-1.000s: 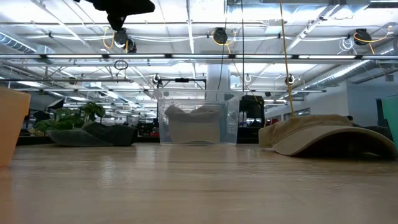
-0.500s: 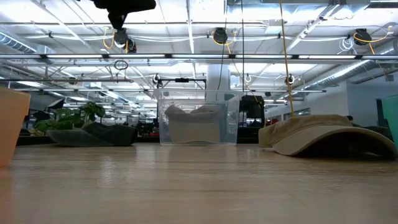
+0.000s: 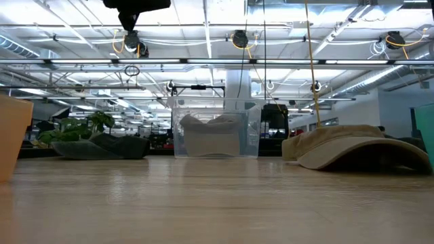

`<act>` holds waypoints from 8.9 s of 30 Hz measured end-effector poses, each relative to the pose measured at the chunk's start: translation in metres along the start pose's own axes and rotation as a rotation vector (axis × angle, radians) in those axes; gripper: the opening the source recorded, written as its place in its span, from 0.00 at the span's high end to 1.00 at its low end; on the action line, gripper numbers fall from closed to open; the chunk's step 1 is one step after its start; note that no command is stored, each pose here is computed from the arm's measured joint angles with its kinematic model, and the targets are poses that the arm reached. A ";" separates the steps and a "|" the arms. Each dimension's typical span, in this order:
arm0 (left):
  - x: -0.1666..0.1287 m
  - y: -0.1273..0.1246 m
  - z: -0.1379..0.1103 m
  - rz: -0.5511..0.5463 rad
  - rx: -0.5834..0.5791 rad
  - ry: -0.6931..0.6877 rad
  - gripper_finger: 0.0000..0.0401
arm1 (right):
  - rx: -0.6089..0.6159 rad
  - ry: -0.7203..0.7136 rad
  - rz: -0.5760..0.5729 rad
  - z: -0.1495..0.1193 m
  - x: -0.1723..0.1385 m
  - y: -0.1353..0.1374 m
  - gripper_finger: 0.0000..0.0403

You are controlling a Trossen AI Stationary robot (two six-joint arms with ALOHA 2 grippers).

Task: Pick & Place hat
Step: Put the blue cap into the sky blue bin, then put the right black cap into the orange bin

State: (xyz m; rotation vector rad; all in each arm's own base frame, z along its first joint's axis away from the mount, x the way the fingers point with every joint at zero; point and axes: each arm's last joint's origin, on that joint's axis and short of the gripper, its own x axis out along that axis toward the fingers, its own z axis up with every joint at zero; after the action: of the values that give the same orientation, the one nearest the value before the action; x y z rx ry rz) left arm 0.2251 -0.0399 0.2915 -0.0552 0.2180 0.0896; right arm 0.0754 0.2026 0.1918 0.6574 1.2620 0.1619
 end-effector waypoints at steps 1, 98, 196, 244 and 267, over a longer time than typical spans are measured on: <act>0.000 0.000 0.000 0.000 0.000 0.000 0.94 | -0.012 -0.001 0.008 0.000 -0.002 0.000 0.88; -0.004 -0.012 0.007 -0.059 -0.003 -0.080 0.94 | 0.258 0.262 -0.211 0.056 0.057 0.080 1.00; -0.004 -0.010 0.009 0.017 0.025 -0.102 0.94 | -0.193 -0.572 -0.390 0.125 -0.039 0.026 1.00; 0.016 0.006 -0.002 0.110 0.052 -0.026 0.94 | -0.109 -0.486 -0.632 0.146 -0.049 -0.086 1.00; 0.016 0.006 -0.002 0.109 0.042 -0.028 0.94 | 0.360 -0.554 -1.066 0.099 -0.049 -0.143 0.85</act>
State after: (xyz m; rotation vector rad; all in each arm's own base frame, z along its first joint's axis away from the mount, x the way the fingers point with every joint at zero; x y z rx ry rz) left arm 0.2398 -0.0326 0.2857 0.0002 0.1946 0.1944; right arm 0.1168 0.0282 0.1702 0.2232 0.9529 -1.0759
